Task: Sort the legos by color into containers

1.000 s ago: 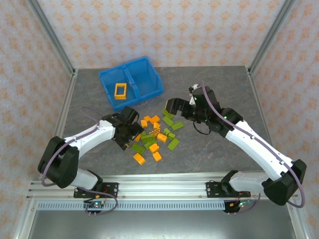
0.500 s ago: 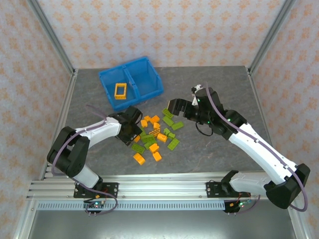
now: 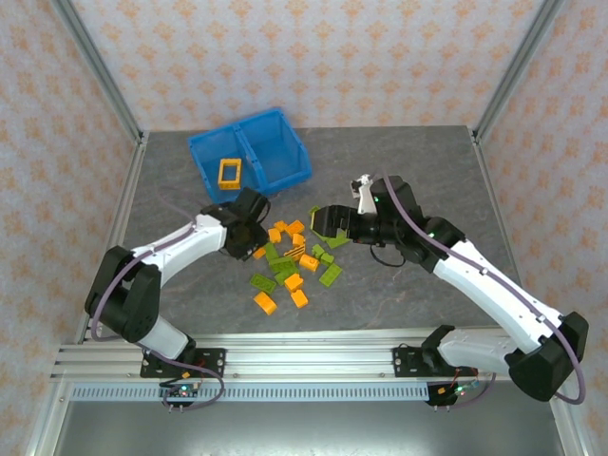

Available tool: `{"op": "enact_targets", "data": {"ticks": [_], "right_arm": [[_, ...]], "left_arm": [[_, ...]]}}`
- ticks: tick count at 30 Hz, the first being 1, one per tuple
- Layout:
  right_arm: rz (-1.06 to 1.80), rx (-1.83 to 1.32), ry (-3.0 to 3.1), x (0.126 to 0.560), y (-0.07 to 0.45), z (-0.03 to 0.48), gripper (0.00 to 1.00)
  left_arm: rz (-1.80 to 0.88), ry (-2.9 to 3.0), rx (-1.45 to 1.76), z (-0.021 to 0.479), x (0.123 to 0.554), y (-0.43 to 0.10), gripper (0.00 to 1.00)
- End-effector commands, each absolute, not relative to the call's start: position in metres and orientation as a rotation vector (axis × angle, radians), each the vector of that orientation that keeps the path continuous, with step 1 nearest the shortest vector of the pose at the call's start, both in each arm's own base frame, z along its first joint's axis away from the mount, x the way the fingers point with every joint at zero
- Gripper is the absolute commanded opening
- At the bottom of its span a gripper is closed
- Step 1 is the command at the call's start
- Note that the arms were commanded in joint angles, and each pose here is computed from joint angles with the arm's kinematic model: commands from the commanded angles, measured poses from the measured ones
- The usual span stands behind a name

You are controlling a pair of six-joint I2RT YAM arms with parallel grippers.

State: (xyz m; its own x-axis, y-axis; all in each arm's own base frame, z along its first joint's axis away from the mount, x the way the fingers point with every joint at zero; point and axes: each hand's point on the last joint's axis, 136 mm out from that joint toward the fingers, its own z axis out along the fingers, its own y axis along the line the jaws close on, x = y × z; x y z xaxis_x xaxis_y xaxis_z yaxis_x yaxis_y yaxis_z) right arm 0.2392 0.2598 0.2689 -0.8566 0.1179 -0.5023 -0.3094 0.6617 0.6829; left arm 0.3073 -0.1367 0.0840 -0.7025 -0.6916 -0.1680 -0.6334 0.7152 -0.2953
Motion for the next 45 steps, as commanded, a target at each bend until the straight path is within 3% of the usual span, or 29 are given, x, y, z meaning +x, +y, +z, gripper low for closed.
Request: {"op": "enact_targets", "data": {"ticks": [1, 9, 12, 17, 22, 27, 32, 39, 45], "right_arm": [[1.177, -0.230, 2.268, 0.231, 0.266, 0.293, 0.99], [1.121, -0.160, 2.242, 0.237, 0.255, 0.299, 0.99], [1.116, -0.139, 2.241, 0.237, 0.252, 0.300, 0.99], [1.107, -0.116, 2.226, 0.234, 0.246, 0.305, 0.99], [1.083, -0.091, 2.221, 0.229, 0.235, 0.309, 0.99], [1.059, -0.076, 2.209, 0.224, 0.226, 0.310, 0.99], [1.064, -0.071, 2.211, 0.225, 0.228, 0.308, 0.99], [1.075, -0.079, 2.216, 0.230, 0.234, 0.307, 0.99], [1.044, -0.061, 2.235, 0.235, 0.234, 0.297, 0.99]], "left_arm": [[-0.276, 2.545, -0.921, 0.141, 0.334, -0.119, 0.26], [-0.126, 2.310, -0.871, 0.224, 0.411, -0.058, 0.25], [-0.004, 2.277, -0.844, 0.234, 0.444, -0.038, 0.25], [0.126, 2.318, -0.853, 0.193, 0.498, -0.016, 0.26], [0.087, 2.380, -0.852, 0.142, 0.536, -0.014, 0.28], [0.060, 2.397, -0.891, 0.121, 0.541, -0.012, 0.35], [0.038, 2.371, -0.898, 0.134, 0.536, -0.011, 0.47], [-0.047, 2.306, -0.860, 0.193, 0.524, -0.015, 0.51], [-0.264, 2.247, -0.786, 0.257, 0.473, -0.039, 0.50]]}}
